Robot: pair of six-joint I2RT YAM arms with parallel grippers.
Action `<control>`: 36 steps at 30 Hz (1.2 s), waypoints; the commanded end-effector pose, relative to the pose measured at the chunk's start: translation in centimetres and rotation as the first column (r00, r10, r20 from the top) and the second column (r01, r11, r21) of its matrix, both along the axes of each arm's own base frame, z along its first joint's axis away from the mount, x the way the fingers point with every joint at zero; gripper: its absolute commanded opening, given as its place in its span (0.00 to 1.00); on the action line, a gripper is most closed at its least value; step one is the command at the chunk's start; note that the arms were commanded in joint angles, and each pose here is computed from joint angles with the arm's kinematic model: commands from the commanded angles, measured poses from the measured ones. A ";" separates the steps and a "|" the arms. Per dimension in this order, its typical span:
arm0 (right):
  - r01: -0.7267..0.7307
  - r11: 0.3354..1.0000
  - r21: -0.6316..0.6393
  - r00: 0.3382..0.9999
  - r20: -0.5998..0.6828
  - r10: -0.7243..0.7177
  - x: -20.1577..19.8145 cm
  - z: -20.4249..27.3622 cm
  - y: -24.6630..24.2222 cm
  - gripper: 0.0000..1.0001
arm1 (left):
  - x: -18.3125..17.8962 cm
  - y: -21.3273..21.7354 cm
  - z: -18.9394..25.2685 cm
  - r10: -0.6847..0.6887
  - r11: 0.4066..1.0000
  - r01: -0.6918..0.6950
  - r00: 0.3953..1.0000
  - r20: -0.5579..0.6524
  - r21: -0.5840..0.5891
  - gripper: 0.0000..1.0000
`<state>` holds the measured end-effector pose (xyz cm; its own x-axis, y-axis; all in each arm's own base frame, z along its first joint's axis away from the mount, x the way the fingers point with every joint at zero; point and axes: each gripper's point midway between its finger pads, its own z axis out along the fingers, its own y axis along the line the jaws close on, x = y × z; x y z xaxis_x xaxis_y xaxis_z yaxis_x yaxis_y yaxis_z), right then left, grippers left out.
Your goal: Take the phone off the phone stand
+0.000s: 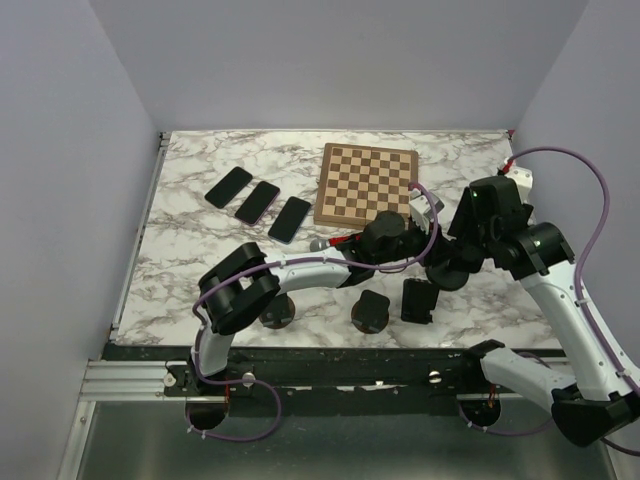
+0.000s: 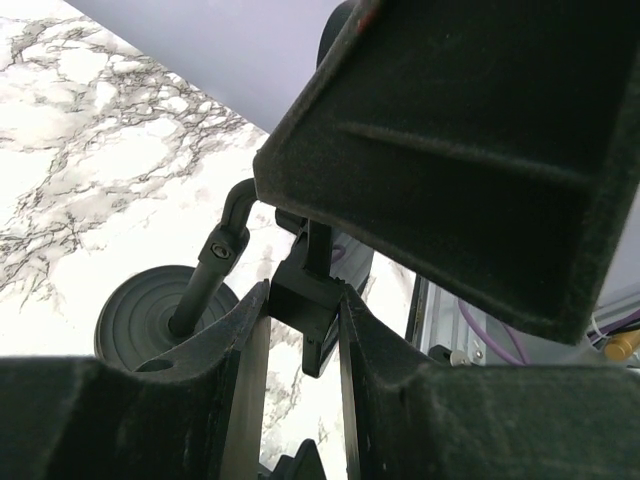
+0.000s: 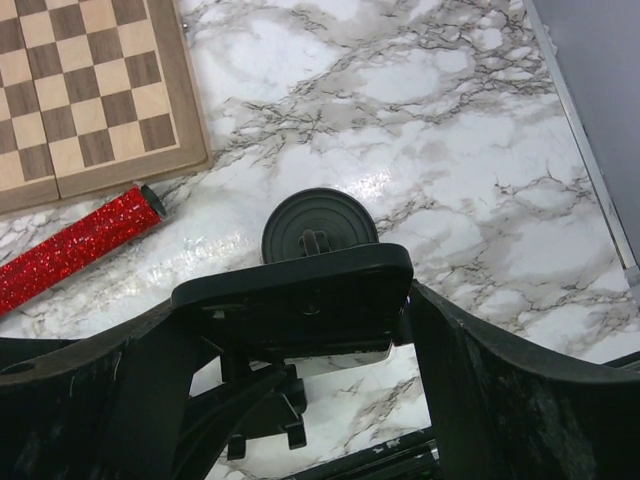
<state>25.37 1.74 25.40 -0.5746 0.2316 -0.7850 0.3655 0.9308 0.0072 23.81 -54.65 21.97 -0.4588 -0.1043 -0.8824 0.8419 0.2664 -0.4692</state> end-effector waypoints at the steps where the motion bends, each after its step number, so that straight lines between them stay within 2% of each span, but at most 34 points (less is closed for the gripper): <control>1: -0.064 0.998 -0.026 0.998 0.020 0.064 0.3 0.0 0.3 0.89 | 0.3 0.9 2.1 0.035 0.999 -0.035 0.999 0.031 -0.024 0.03; 3: -0.062 0.997 -0.046 0.998 0.020 0.063 0.5 -0.1 0.1 0.95 | 0.3 0.9 2.2 0.032 0.999 -0.031 0.999 0.035 -0.024 0.03; 10: -0.056 0.997 -0.051 0.997 0.045 0.058 1.1 -0.1 0.1 0.92 | 0.1 0.7 2.1 0.019 1.000 -0.019 0.999 0.029 -0.024 0.03; 13: -0.061 0.996 -0.059 0.996 0.065 0.065 1.3 0.1 0.0 0.83 | 0.0 0.7 2.0 0.014 1.000 -0.013 0.999 0.030 -0.021 0.03; 15: -0.096 0.993 -0.062 0.992 0.082 0.101 1.5 0.2 0.4 0.70 | -0.4 0.6 2.0 -0.009 1.000 0.010 1.000 0.026 -0.020 0.03; 17: -0.114 0.991 -0.066 0.986 0.113 0.121 1.6 0.7 0.4 0.56 | -1.2 0.5 2.3 -0.066 0.998 0.066 0.998 0.005 -0.026 0.15; 19: -0.135 0.989 -0.068 0.981 0.129 0.143 1.6 1.0 0.6 0.44 | -2.3 0.9 2.9 -0.151 0.987 0.149 0.988 -0.031 -0.055 0.34; 20: -0.146 0.987 -0.070 0.979 0.133 0.155 1.6 1.1 0.7 0.40 | -2.4 1.2 3.1 -0.170 0.984 0.167 0.984 -0.050 -0.064 0.41; 23: -0.179 0.982 -0.068 0.975 0.122 0.186 1.6 0.7 1.2 0.29 | -3.0 2.3 3.4 -0.230 0.972 0.227 0.972 -0.047 -0.061 0.53; 25: -0.190 0.980 -0.062 0.975 0.107 0.196 1.7 0.2 1.4 0.19 | -3.0 2.8 3.4 -0.263 0.964 0.261 0.964 -0.042 -0.046 0.58; 27: -0.195 0.979 -0.062 0.975 0.093 0.201 1.7 -0.1 1.5 0.04 | -3.0 3.2 3.1 -0.297 0.955 0.295 0.954 -0.049 -0.035 0.59; 28: -0.194 0.979 -0.063 0.976 0.091 0.199 1.7 -0.2 1.5 0.01 | -2.8 3.4 2.8 -0.303 0.953 0.302 0.952 -0.052 -0.033 0.57; 33: -0.196 0.979 -0.049 0.975 0.097 0.200 1.7 0.2 1.7 0.01 | -2.2 3.3 2.5 -0.316 0.949 0.316 0.948 -0.043 -0.016 0.45; 36: -0.191 0.981 -0.043 0.976 0.099 0.194 1.8 0.5 1.7 0.01 | -2.2 2.7 2.2 -0.329 0.944 0.328 0.942 -0.059 -0.030 0.45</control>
<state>26.45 2.49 25.01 -0.5428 0.0816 -0.8359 0.2062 0.9777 -0.0385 22.68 -51.24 23.41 -0.5304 0.0225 -0.8474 0.8473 0.0464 -0.5291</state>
